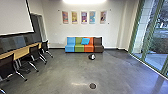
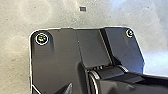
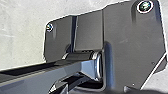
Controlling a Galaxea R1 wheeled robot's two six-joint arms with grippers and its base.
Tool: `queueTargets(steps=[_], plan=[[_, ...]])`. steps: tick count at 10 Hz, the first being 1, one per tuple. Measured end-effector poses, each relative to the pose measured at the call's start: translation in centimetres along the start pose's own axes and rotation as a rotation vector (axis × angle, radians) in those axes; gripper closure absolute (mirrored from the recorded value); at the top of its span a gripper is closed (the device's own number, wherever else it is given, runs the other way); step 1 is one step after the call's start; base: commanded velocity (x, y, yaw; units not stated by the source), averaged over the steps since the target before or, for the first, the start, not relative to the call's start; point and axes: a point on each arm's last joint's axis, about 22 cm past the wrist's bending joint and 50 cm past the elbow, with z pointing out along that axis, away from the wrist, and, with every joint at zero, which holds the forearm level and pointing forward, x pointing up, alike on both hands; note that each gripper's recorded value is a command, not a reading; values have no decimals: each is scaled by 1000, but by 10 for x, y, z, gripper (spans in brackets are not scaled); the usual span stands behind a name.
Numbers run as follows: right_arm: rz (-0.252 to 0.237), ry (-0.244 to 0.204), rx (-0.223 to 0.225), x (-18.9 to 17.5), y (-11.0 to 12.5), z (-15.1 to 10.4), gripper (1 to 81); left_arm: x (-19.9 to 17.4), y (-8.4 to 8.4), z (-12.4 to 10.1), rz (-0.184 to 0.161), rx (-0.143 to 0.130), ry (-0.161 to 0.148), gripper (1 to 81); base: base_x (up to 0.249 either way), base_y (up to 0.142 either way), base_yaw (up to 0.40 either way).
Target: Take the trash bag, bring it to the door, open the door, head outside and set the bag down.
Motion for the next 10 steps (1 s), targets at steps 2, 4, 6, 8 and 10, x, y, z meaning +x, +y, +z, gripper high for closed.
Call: queueTargets(steps=[2,4,6,8,10], plan=[[-1,2,-26,1,4,4,10,5,0,0,2,0,7,10,43,0,0],[-1,-3,-66,-7,8,12,10,-12,1,-1,-3,-1,-12,10,120,0,0],[-11,25,-103,17,9,18,10,9,0,0,4,0,12,10,158,0,0],[-12,31,-148,22,20,18,10,8,0,0,2,-1,12,10,160,0,0],[-17,42,-158,34,22,17,10,7,3,1,2,-4,12,10,155,0,0]])
